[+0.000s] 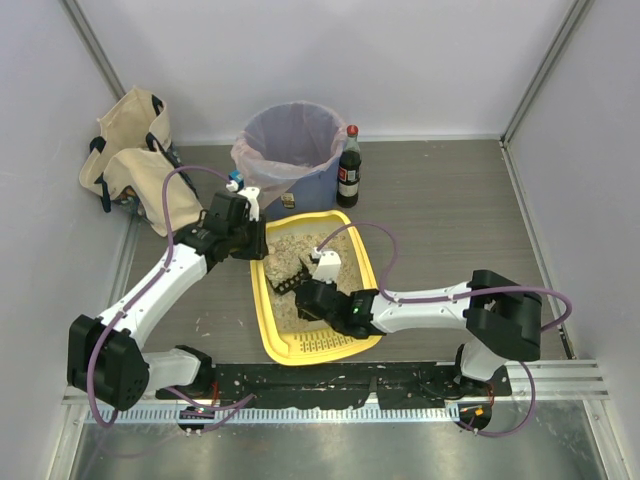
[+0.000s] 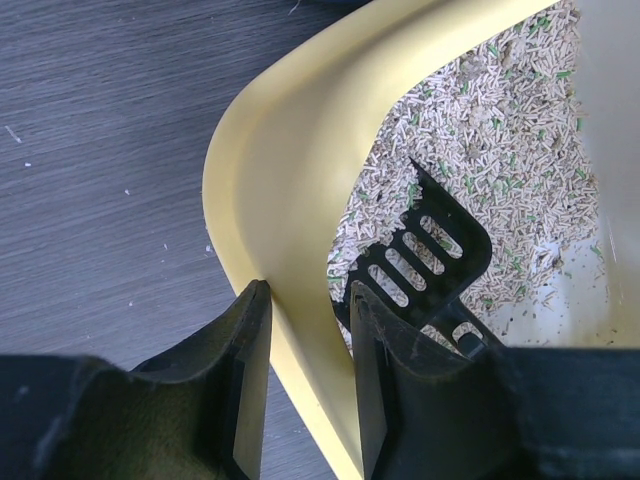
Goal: Clean the litter box
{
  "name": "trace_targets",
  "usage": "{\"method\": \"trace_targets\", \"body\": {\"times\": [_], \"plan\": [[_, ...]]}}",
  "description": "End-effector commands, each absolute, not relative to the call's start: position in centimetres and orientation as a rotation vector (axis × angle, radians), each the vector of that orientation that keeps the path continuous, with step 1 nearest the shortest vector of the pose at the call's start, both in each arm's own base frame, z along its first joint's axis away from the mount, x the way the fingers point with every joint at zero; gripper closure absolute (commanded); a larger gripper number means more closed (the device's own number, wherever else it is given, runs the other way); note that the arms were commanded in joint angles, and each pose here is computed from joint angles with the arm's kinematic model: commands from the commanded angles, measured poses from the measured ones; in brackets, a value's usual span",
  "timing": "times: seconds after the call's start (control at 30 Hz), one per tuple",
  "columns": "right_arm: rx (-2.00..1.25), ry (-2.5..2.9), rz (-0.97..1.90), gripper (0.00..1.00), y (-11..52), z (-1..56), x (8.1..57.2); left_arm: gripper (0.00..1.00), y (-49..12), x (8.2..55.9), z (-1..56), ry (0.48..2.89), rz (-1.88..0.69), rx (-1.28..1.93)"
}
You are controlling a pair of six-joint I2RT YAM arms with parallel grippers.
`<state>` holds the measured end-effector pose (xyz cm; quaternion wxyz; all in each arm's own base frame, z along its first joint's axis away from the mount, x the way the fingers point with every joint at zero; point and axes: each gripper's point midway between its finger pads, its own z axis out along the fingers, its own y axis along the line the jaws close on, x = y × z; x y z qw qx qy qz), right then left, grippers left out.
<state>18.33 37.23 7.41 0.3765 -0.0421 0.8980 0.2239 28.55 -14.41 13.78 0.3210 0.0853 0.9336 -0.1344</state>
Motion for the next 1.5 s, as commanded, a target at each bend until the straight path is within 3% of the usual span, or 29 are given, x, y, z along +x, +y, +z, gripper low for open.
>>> {"method": "trace_targets", "body": {"times": [0.0,0.23,0.77,1.47], "plan": [[0.019,2.216,0.514,0.99,36.1,6.8,20.3,0.63,-16.2,28.9,15.6,2.404,-0.457,0.260],[0.098,2.160,0.579,0.99,36.6,9.5,22.4,0.64,-16.5,28.8,16.0,2.388,-0.483,0.269],[0.134,2.124,0.543,0.99,36.4,7.4,25.5,0.66,-17.2,28.5,15.9,2.390,-0.536,0.286],[0.325,1.973,0.372,0.99,28.9,7.4,25.9,0.68,-17.0,28.7,15.8,2.391,-0.519,0.277]]}}
